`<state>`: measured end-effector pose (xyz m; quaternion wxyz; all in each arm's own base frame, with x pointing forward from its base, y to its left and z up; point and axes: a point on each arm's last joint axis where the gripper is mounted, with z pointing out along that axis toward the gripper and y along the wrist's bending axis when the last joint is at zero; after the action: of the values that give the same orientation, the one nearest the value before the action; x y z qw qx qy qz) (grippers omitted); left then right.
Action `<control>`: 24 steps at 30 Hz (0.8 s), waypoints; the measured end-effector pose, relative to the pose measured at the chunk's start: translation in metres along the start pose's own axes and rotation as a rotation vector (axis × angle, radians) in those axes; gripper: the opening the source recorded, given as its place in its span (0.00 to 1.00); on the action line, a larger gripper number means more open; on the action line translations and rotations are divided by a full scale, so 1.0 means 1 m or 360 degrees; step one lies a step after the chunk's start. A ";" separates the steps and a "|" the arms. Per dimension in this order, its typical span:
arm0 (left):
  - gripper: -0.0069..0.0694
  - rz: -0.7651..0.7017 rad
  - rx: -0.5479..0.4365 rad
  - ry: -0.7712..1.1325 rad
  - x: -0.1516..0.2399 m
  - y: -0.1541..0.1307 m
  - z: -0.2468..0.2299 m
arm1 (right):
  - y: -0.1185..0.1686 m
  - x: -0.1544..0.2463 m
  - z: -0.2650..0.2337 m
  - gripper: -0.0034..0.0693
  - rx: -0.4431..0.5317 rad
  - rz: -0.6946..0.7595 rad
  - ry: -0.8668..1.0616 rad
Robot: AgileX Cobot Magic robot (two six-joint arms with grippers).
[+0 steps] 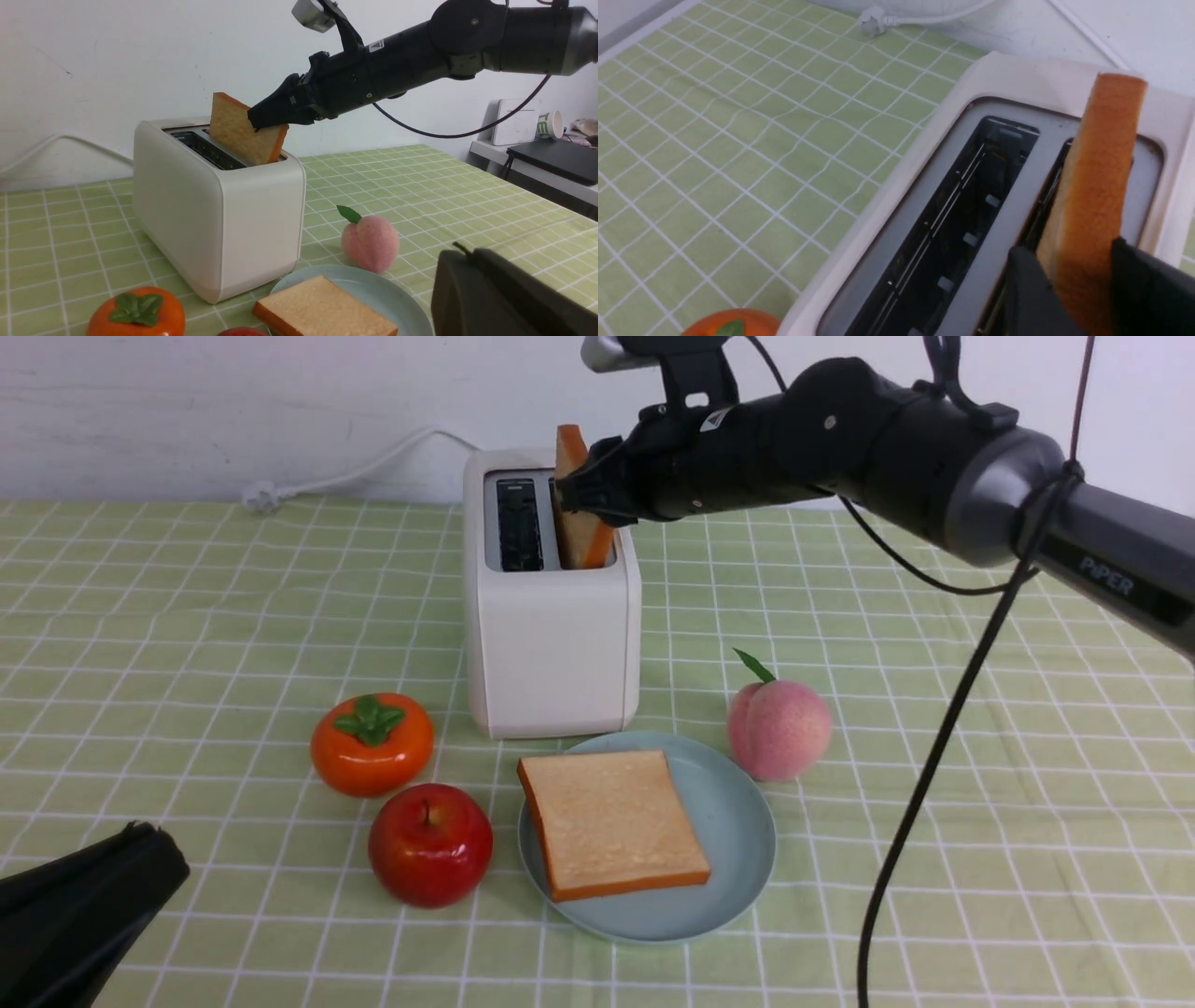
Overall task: Take toasted bread from bread machine on green coffee tablecloth place on plate.
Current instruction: 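Grasp the toast slice in the toaster and pull it up out of the slot with the right gripper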
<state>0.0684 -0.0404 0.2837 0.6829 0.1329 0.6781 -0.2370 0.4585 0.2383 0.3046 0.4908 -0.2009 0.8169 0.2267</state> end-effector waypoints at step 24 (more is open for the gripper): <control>0.08 -0.0010 -0.0001 -0.0001 0.000 0.000 0.000 | 0.054 -0.084 -0.187 0.17 -0.0161 -0.0313 0.0039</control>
<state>0.0684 -0.0404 0.2837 0.6823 0.1304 0.6784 -0.2391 0.3326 0.1853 0.4668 0.4899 -0.3075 0.7867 0.2160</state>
